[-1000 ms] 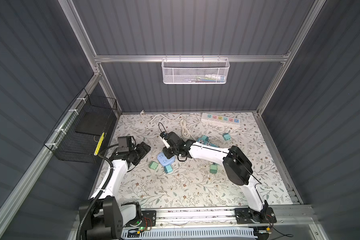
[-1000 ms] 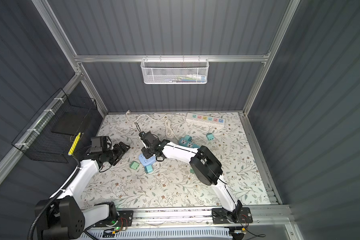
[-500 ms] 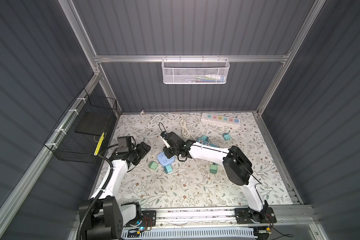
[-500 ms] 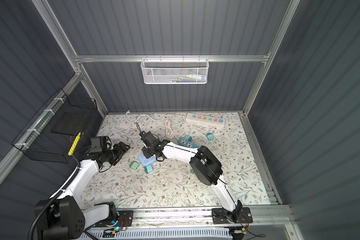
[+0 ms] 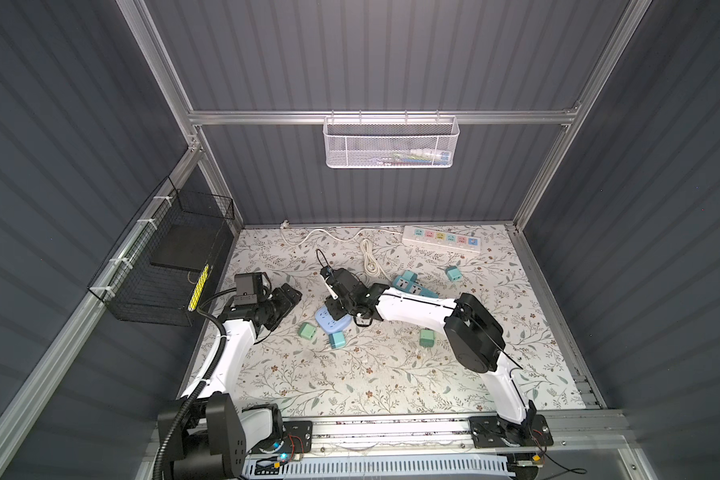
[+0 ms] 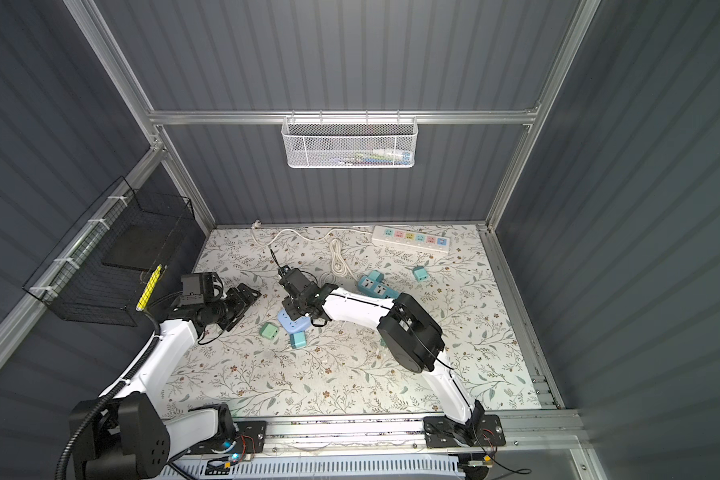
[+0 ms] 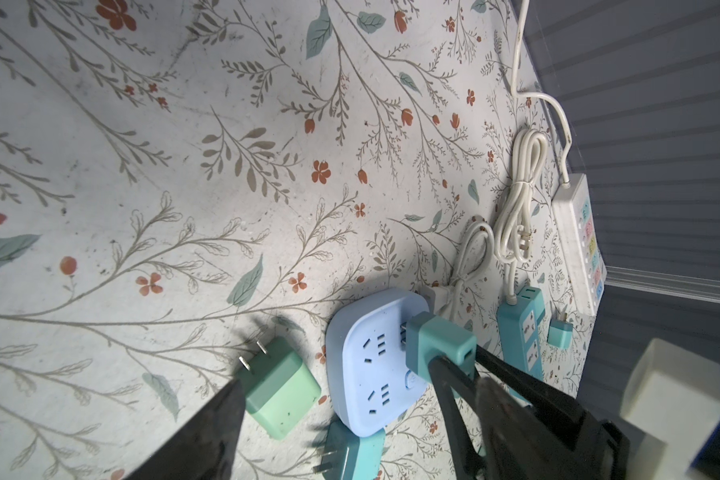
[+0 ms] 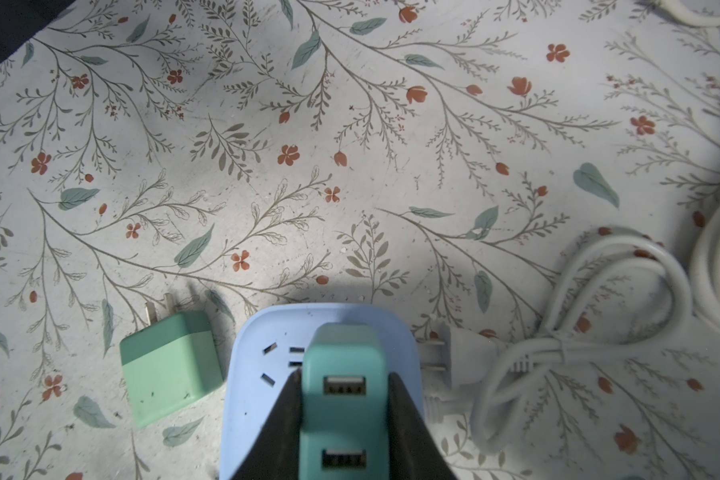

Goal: Insert the plug
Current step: 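Carry the teal adapter over the blue socket while the left arm draws back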

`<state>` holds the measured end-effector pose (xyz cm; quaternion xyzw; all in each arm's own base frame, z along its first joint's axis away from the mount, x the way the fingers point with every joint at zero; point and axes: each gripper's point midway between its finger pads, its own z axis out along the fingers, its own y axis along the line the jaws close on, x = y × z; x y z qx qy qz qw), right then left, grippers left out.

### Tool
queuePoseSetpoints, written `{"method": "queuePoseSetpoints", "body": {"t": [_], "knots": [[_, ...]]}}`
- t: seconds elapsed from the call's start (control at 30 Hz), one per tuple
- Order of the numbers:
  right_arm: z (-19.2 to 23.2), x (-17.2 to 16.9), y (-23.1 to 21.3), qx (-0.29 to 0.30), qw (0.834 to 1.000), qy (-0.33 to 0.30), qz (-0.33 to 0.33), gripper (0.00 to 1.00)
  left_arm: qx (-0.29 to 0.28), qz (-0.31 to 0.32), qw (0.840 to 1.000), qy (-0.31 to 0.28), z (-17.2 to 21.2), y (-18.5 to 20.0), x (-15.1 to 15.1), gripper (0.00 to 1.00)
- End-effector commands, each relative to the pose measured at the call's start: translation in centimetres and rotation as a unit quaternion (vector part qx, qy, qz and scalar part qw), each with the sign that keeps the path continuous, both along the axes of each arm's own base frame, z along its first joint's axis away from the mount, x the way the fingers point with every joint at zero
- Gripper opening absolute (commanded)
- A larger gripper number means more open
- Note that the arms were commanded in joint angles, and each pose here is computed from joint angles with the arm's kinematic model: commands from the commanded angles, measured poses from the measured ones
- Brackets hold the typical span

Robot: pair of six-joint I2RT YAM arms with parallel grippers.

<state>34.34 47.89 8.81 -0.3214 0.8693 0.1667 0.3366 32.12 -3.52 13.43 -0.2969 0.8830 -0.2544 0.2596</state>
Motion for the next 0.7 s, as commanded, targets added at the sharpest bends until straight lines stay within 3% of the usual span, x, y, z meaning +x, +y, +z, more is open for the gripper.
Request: {"method": "queuePoseSetpoints", "body": {"t": [0.0,0.2,0.37,0.67], "knots": [[-3.5,-0.5,-2.3,-0.071,0.997,0.012,-0.007,0.10,0.006,-0.005,1.000,-0.011,0.5,0.2,-0.2,0.88],[-6.6,-2.0,-3.4,-0.128,0.992,0.011,0.016,0.08,0.009,-0.004,1.000,-0.013,0.8,0.2,-0.5,0.88],[-8.7,-3.2,-3.8,-0.151,0.987,0.050,0.030,0.07,0.021,-0.003,1.000,-0.017,1.4,0.5,-0.9,0.88],[-10.6,-3.8,-4.8,-0.148,0.986,0.076,0.025,0.05,0.018,0.001,1.000,-0.022,1.6,0.5,-0.9,0.88]]}}
